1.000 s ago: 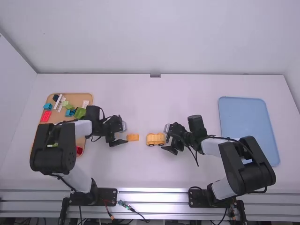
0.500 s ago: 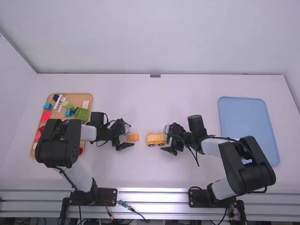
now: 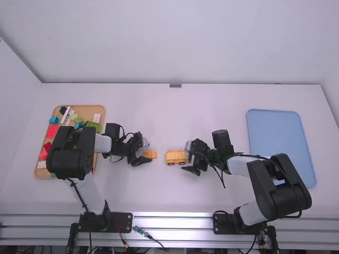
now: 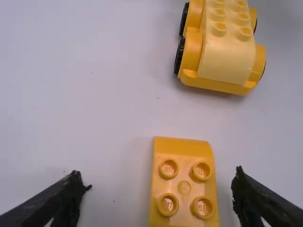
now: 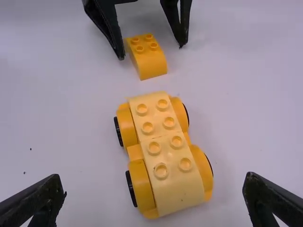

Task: Assemble lego blocks to make yellow taxi

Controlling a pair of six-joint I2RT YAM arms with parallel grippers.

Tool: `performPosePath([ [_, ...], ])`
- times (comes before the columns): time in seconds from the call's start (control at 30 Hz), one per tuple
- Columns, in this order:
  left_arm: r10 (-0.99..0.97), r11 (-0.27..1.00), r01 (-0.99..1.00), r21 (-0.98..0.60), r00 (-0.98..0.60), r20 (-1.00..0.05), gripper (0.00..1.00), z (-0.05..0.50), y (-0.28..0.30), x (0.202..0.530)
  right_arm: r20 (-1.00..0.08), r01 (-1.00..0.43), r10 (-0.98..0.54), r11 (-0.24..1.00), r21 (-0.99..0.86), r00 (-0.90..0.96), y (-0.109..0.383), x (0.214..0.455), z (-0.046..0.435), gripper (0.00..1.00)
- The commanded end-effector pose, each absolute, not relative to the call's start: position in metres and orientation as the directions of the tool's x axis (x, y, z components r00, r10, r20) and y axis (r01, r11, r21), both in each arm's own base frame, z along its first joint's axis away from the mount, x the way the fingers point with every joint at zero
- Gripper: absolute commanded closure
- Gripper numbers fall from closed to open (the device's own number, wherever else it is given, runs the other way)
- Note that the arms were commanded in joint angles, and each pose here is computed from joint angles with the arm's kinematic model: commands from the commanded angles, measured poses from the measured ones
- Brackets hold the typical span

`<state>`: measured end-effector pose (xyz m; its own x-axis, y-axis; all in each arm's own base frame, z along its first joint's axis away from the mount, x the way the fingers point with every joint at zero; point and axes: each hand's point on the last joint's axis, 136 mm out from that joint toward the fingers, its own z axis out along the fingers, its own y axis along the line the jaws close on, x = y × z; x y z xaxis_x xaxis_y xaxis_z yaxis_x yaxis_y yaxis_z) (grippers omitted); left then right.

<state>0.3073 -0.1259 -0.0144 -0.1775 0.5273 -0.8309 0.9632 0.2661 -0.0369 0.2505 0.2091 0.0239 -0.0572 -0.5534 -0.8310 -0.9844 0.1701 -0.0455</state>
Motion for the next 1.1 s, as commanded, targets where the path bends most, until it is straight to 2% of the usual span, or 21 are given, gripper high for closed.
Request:
performPosePath([
  [0.0, 0.513, 0.253, 0.967, -0.028, -0.159, -0.843, 0.30, -0.013, -0.127, 0.306, -0.838, -0.985, -0.544, 0.163, -0.055, -0.043, 0.210, 0.248, 0.029, 0.01],
  [0.03, 0.519, 0.251, 0.968, -0.024, -0.156, -0.840, 0.36, -0.015, -0.127, 0.304, -0.837, -0.985, -0.545, 0.163, -0.055, -0.044, 0.210, 0.249, 0.029, 0.01],
  [0.33, 0.536, 0.256, 0.967, -0.014, -0.154, -0.830, 0.40, -0.022, -0.126, 0.300, -0.837, -0.985, -0.545, 0.163, -0.054, -0.044, 0.210, 0.248, 0.029, 0.01],
  [0.4, 0.534, 0.255, 0.967, -0.012, -0.151, -0.832, 0.50, -0.021, -0.126, 0.300, -0.837, -0.985, -0.545, 0.163, -0.054, -0.044, 0.210, 0.248, 0.029, 0.01],
  [0.5, 0.536, 0.256, 0.967, -0.013, -0.153, -0.830, 0.58, -0.022, -0.126, 0.300, -0.837, -0.985, -0.545, 0.163, -0.054, -0.044, 0.210, 0.248, 0.029, 0.01],
  [0.6, 0.536, 0.256, 0.967, -0.013, -0.153, -0.830, 0.60, -0.022, -0.126, 0.300, -0.837, -0.985, -0.545, 0.163, -0.054, -0.044, 0.210, 0.248, 0.029, 0.01],
  [0.67, 0.536, 0.256, 0.967, -0.013, -0.153, -0.830, 0.73, -0.022, -0.126, 0.300, -0.837, -0.985, -0.546, 0.161, -0.055, -0.043, 0.210, 0.248, 0.028, 0.01],
  [0.7, 0.536, 0.256, 0.967, -0.012, -0.152, -0.830, 0.75, -0.022, -0.126, 0.300, -0.836, -0.986, -0.548, 0.156, -0.059, -0.037, 0.210, 0.248, 0.027, 0.01],
  [0.73, 0.536, 0.257, 0.966, -0.009, -0.150, -0.831, 0.84, -0.021, -0.126, 0.301, -0.833, -0.987, -0.552, 0.144, -0.071, -0.021, 0.210, 0.248, 0.025, 0.01],
  [0.87, 0.518, 0.294, 0.955, -0.029, -0.185, -0.835, 0.95, -0.012, -0.126, 0.306, -0.833, -0.988, -0.553, 0.138, -0.068, -0.020, 0.211, 0.251, 0.009, 0.01],
  [1.07, 0.561, 0.367, 0.930, -0.028, -0.245, -0.791, 0.98, -0.001, -0.129, 0.316, -0.873, -0.991, -0.488, 0.111, -0.071, 0.008, 0.222, 0.256, -0.001, 0.01],
])
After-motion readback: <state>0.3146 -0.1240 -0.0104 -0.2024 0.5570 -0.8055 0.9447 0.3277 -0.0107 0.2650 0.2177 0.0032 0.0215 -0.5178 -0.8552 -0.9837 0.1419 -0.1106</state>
